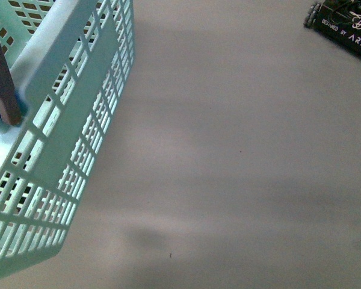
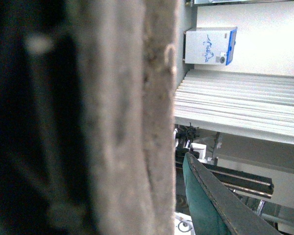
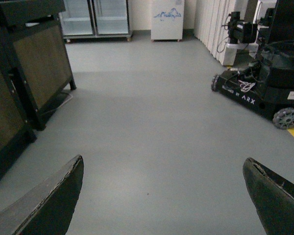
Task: Pick mango and avocado into basket
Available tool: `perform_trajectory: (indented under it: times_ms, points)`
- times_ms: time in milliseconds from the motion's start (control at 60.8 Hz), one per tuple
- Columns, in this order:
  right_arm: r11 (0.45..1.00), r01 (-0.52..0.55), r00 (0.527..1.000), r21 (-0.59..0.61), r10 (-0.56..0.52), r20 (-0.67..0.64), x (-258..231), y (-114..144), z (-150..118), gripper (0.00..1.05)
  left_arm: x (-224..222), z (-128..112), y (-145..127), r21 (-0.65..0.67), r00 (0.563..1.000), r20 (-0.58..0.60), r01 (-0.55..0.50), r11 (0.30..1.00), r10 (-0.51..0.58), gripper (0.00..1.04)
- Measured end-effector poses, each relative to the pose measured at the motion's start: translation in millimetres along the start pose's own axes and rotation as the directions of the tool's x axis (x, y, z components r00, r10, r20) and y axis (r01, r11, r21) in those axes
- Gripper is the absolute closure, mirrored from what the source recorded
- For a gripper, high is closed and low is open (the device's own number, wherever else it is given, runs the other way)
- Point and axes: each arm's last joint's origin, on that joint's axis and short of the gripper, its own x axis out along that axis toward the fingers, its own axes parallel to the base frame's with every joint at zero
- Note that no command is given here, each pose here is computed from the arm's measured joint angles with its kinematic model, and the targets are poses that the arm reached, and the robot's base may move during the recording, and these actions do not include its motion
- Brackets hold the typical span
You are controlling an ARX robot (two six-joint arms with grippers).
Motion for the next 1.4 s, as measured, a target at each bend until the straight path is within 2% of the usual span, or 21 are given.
perform_trajectory:
  times_ms: [1398]
  points:
    - [1.0, 0.0, 1.0, 0.0, 0.0, 0.0, 0.0, 0.0, 0.0, 0.09, -0.2, 0.1, -0.8, 0.001, 1.0, 0.001, 0.003, 1.0, -0.003, 0.75]
